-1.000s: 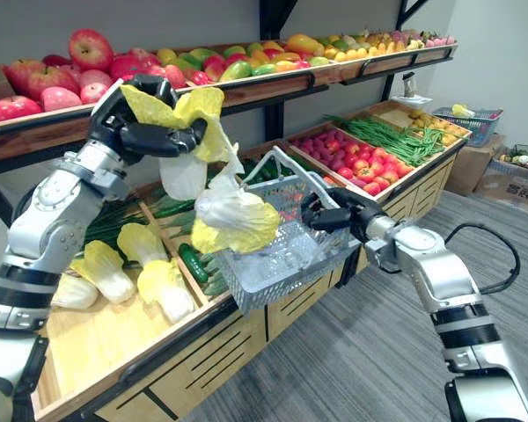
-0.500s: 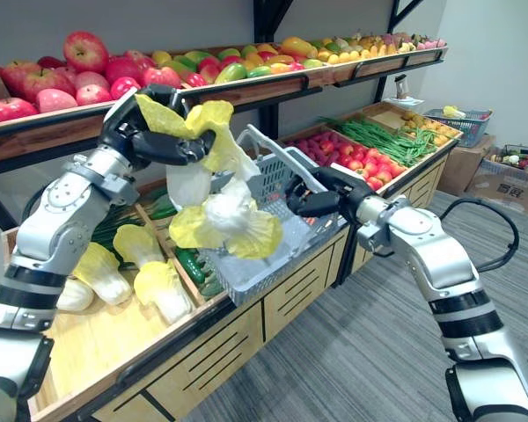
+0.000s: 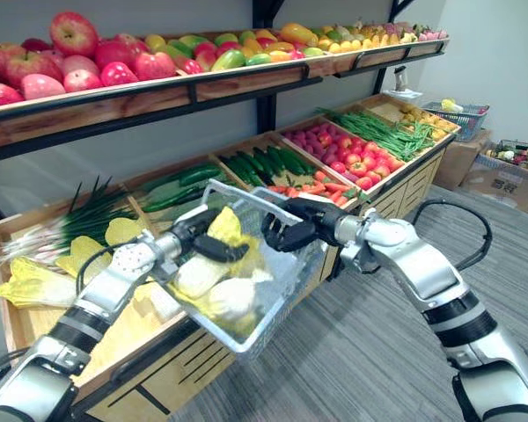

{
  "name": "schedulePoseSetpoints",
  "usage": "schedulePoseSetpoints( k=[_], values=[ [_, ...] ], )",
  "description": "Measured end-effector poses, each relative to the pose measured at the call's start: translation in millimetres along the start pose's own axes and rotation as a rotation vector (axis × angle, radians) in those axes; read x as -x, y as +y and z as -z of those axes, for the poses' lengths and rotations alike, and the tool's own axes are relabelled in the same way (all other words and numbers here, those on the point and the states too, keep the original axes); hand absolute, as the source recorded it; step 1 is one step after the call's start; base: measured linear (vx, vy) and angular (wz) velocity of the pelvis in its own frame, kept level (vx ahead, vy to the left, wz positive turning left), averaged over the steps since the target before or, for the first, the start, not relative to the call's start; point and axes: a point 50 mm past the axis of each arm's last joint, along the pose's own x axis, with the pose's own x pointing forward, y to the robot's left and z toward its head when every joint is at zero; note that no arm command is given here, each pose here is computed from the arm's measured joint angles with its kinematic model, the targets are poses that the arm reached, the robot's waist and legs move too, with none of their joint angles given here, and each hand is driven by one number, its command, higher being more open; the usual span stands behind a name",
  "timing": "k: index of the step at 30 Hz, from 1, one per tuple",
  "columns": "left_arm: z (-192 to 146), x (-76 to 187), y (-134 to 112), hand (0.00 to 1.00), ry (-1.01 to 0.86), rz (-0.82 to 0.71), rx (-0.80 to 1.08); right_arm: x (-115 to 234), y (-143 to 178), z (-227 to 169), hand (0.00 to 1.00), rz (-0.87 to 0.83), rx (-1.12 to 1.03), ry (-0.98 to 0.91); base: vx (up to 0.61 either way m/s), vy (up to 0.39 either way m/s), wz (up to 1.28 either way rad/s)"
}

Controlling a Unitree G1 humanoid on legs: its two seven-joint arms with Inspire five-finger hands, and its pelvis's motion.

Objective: Pick vegetable in the basket

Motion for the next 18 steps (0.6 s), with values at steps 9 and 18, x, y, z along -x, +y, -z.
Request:
schedulePoseSetpoints(
  k=[9, 18],
  values=[
    [-16, 5, 10, 1.00, 0.025, 0.131, -0.192, 0, -1, -1, 0.00, 0.023, -0.009, -0.007, 0.00, 0.000, -0.01],
    [-146, 65, 54, 1.00, -0.372, 0.058, -0.674, 26, -28, -17, 0.00, 0.118, -0.048, -0.092, 0.00, 0.005, 0.04]
  ],
)
